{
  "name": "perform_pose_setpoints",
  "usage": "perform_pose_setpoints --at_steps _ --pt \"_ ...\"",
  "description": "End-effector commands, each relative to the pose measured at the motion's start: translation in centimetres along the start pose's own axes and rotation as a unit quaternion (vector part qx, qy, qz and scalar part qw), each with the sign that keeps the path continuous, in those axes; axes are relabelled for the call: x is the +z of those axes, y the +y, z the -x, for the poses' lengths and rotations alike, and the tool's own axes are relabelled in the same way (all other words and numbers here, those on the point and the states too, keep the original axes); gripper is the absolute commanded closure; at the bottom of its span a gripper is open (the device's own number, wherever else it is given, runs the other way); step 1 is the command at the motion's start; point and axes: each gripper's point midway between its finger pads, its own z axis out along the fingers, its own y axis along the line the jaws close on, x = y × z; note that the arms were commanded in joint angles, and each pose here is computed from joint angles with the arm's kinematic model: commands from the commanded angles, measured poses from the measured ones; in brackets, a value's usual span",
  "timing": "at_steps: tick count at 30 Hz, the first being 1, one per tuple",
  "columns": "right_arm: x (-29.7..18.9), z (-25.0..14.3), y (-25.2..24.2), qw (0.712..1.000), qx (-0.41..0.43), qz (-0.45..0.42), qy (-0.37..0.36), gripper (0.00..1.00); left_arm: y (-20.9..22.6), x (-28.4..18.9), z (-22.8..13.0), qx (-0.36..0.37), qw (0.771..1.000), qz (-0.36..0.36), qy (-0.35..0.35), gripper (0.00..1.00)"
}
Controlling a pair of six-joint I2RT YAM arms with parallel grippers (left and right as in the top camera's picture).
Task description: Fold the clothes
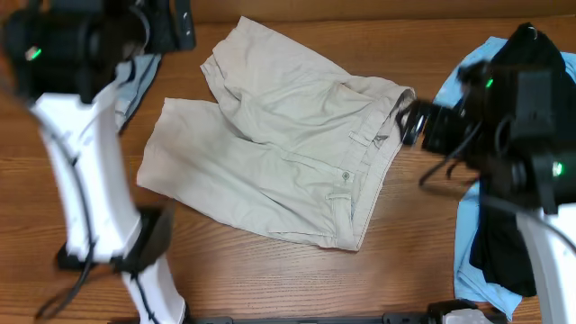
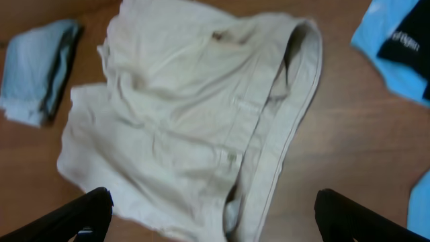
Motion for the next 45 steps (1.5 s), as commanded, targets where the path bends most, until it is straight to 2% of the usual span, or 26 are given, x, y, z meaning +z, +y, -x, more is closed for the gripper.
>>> perform_pose_setpoints --at_steps 1,4,8,10,12,15,21,25,30,38,41,43,45 --pt "-0.4 -3.4 -0.2 0.999 0.01 -0.034 0.011 0.0 3.1 1.1 -4.1 -0.03 0.993 0.083 0.074 0.0" --pt "0.1 -6.7 0.1 0.999 0.006 -0.033 0.036 0.0 6.0 2.0 -8.8 -0.062 0.977 0.144 0.146 0.0" --pt "2.5 -10.1 0.1 0.997 -0.012 -0.034 0.075 0.0 8.0 4.6 -13.6 -0.083 0.962 0.152 0.209 0.0" --pt "4.2 -11.7 0.0 0.994 -0.019 -0.032 0.1 0.0 8.6 6.6 -15.5 -0.082 0.961 0.134 0.227 0.0" --pt "5.8 -13.0 0.2 0.992 -0.031 -0.021 0.122 0.0 8.4 9.5 -17.8 -0.06 0.962 0.082 0.254 0.0" --pt "7.4 -14.0 0.2 0.99 -0.035 -0.02 0.139 0.0 8.7 13.4 -21.3 -0.033 0.957 0.026 0.289 0.0" --pt "8.7 -14.5 0.0 0.986 -0.038 -0.03 0.157 0.0 11.4 18.7 -27.3 -0.059 0.941 0.034 0.332 0.0" --pt "9.4 -15.0 -0.2 0.983 -0.039 -0.037 0.174 0.01 13.4 20.8 -30.1 -0.042 0.934 0.065 0.348 0.0" --pt "10.0 -15.5 -0.1 0.98 -0.036 -0.039 0.192 0.03 15.0 23.6 -31.9 -0.029 0.933 0.072 0.352 0.0" --pt "10.7 -15.8 -0.4 0.977 -0.035 -0.047 0.205 0.08 15.7 25.9 -31.4 0.0 0.942 0.069 0.328 0.01" --pt "10.7 -15.8 -0.3 0.977 -0.034 -0.047 0.204 0.12 15.6 25.7 -32.1 -0.002 0.937 0.068 0.341 0.11" --pt "10.7 -15.8 -0.4 0.977 -0.034 -0.047 0.205 0.15 15.5 25.3 -32.8 -0.007 0.931 0.067 0.358 0.25" --pt "10.8 -15.9 -0.2 0.977 -0.034 -0.041 0.206 0.15 15.3 24.8 -33.4 -0.02 0.925 0.069 0.373 0.33"
